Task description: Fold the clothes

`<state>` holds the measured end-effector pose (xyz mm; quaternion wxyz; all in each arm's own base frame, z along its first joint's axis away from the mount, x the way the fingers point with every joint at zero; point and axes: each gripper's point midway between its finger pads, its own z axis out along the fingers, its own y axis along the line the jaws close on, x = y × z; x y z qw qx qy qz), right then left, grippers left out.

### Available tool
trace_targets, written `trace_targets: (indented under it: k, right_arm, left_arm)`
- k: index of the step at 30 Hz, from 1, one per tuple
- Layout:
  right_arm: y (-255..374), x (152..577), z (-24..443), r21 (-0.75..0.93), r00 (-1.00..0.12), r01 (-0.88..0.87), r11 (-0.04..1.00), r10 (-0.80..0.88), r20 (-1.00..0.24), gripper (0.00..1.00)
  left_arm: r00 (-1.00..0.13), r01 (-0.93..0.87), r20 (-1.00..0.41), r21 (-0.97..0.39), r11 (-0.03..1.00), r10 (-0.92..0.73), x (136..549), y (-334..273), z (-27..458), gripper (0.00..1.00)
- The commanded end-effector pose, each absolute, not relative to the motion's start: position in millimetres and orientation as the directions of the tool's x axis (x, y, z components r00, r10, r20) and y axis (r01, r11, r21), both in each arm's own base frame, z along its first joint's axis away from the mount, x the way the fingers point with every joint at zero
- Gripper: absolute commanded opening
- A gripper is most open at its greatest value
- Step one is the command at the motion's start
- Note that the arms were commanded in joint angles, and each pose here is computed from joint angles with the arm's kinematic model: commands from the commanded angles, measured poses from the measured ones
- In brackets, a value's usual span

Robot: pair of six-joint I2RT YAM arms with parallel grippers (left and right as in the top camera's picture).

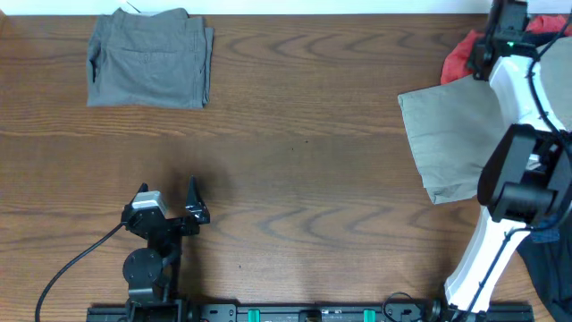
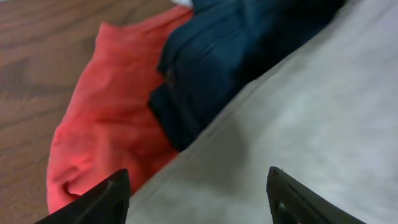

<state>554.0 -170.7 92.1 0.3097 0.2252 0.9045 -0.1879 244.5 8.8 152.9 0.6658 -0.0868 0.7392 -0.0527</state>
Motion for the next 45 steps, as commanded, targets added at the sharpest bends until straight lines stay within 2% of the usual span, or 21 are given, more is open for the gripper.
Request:
trace_targets:
  k: [1, 7, 12, 20, 27, 28, 31, 36, 41, 45]
  right_arm:
    - [-173.7, 552.5, 79.2, -0.176, -0.677, 0.582, 0.794, 0.352, -0.647, 0.67]
    - [-180.8, 548.3, 63.5, -0.193, -0.685, 0.597, 0.779, 0.369, -0.628, 0.66]
    - [-187.9, 542.7, 53.4, -0.205, -0.683, 0.620, 0.758, 0.392, -0.616, 0.61]
    - [-200.6, 530.2, 32.6, -0.301, -0.712, 0.634, 0.712, 0.384, -0.588, 0.68]
    - [-209.3, 527.3, 38.6, -0.338, -0.698, 0.657, 0.673, 0.376, -0.609, 0.67]
    - [-211.3, 526.8, 39.1, -0.341, -0.696, 0.661, 0.669, 0.376, -0.612, 0.68]
    - [-206.3, 533.9, 37.3, -0.295, -0.686, 0.656, 0.695, 0.385, -0.618, 0.79]
    - [-200.0, 538.5, 34.3, -0.188, -0.610, 0.716, 0.673, 0.471, -0.637, 0.76]
    - [-216.0, 529.7, 42.4, -0.245, -0.582, 0.759, 0.603, 0.460, -0.671, 0.75]
    - [-221.3, 523.9, 40.8, -0.265, -0.593, 0.759, 0.595, 0.462, -0.659, 0.70]
  left_arm:
    - [-0.139, -0.078, -0.973, -0.176, 0.981, -0.186, 243.8, 11.0, 137.3, 0.98]
    - [-0.139, -0.078, -0.973, -0.176, 0.981, -0.186, 243.8, 11.0, 137.3, 0.98]
    - [-0.139, -0.078, -0.973, -0.176, 0.981, -0.186, 243.8, 11.0, 137.3, 0.98]
    - [-0.139, -0.078, -0.973, -0.177, 0.981, -0.186, 243.8, 11.0, 137.3, 0.98]
    - [-0.139, -0.078, -0.973, -0.176, 0.981, -0.186, 243.8, 11.0, 137.3, 0.98]
    - [-0.139, -0.078, -0.973, -0.176, 0.981, -0.186, 243.8, 11.0, 137.4, 0.98]
    - [-0.139, -0.078, -0.973, -0.176, 0.981, -0.186, 243.8, 11.0, 137.3, 0.98]
    - [-0.139, -0.078, -0.973, -0.176, 0.981, -0.186, 243.8, 11.0, 137.3, 0.98]
    - [-0.139, -0.078, -0.973, -0.176, 0.981, -0.186, 243.8, 11.0, 137.3, 0.98]
    - [-0.139, -0.078, -0.973, -0.176, 0.981, -0.186, 243.8, 11.0, 137.4, 0.98]
